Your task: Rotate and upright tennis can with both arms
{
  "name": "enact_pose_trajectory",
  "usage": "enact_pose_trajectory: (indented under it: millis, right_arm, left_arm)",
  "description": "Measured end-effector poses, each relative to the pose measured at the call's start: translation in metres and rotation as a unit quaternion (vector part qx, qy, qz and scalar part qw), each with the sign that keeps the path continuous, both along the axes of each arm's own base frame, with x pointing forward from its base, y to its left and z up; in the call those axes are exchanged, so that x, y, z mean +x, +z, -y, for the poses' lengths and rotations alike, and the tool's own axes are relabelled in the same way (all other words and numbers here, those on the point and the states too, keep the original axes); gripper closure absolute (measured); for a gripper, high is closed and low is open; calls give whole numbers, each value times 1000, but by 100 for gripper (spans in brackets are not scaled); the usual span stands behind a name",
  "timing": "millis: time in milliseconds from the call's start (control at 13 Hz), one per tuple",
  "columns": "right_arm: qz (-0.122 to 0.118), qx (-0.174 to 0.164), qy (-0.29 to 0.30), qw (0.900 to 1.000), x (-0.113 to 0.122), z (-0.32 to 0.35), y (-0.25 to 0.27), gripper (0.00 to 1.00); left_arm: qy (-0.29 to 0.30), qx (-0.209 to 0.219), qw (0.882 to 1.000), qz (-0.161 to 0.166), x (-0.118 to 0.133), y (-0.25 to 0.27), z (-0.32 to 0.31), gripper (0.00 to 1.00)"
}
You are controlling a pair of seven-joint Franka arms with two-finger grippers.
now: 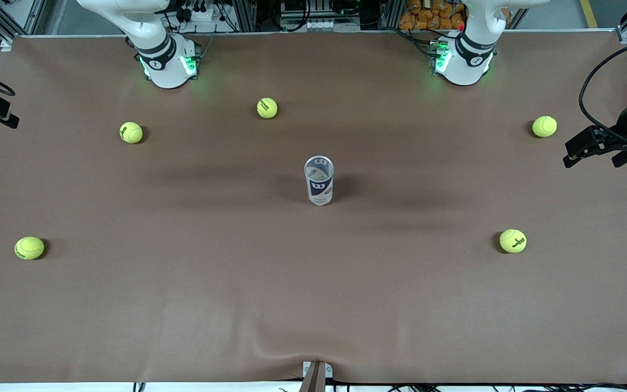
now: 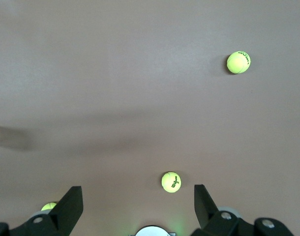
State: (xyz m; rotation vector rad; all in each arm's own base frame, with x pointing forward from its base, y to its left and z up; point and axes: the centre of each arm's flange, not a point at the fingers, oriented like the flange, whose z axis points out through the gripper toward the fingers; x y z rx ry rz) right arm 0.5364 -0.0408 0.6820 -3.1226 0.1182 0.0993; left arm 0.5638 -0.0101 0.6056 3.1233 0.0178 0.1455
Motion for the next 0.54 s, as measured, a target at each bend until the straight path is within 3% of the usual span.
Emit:
enact_pose_trajectory:
  millis: [537]
  right_arm:
    - [0, 0, 0, 1000, 0, 0, 0, 0]
  left_arm:
    - [0, 0, 1000, -9, -2, -1, 0, 0]
